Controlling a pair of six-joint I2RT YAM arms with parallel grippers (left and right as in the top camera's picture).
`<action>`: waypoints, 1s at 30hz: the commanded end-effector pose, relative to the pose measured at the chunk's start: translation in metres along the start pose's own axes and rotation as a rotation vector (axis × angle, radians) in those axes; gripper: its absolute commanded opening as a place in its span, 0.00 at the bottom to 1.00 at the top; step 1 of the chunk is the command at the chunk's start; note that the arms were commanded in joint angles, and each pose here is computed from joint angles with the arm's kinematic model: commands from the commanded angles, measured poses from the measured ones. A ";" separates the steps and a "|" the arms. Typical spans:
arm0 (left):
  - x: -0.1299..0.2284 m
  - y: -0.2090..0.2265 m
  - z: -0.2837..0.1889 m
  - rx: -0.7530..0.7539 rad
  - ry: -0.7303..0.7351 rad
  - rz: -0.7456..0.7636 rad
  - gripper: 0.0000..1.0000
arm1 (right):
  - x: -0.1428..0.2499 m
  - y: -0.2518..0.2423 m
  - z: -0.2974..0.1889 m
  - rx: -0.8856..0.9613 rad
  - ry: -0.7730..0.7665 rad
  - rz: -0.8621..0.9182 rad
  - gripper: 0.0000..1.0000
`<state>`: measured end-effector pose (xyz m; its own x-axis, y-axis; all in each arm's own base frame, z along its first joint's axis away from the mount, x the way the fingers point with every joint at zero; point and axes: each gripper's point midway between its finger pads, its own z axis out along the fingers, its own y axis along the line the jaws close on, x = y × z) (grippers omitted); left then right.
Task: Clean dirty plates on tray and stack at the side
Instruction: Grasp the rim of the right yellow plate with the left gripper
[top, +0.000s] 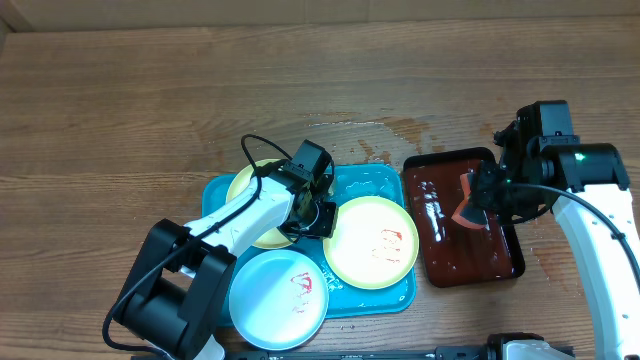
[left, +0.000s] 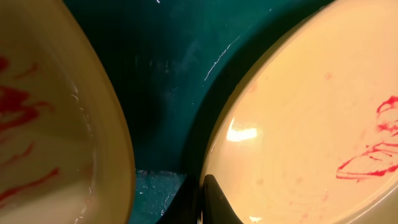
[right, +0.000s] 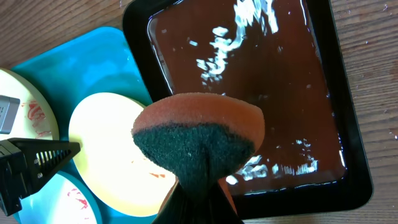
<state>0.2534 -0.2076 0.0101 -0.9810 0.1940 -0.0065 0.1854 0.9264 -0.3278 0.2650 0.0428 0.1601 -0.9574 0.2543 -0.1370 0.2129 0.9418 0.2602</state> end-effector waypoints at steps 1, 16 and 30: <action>0.002 0.015 0.009 -0.080 0.010 -0.049 0.04 | -0.003 0.003 -0.004 -0.001 -0.019 -0.017 0.04; -0.002 0.035 0.006 -0.193 -0.034 -0.174 0.04 | -0.003 0.001 -0.003 0.005 -0.018 -0.015 0.04; -0.020 0.018 -0.015 -0.162 -0.048 -0.150 0.04 | 0.001 -0.014 0.019 0.059 0.002 0.019 0.04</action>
<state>0.2644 -0.1886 0.0138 -0.9993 0.0348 0.0154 0.0311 0.9800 -0.1967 0.2627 0.0347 0.1397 -0.9552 0.2685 -0.1245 0.2388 0.9477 0.2116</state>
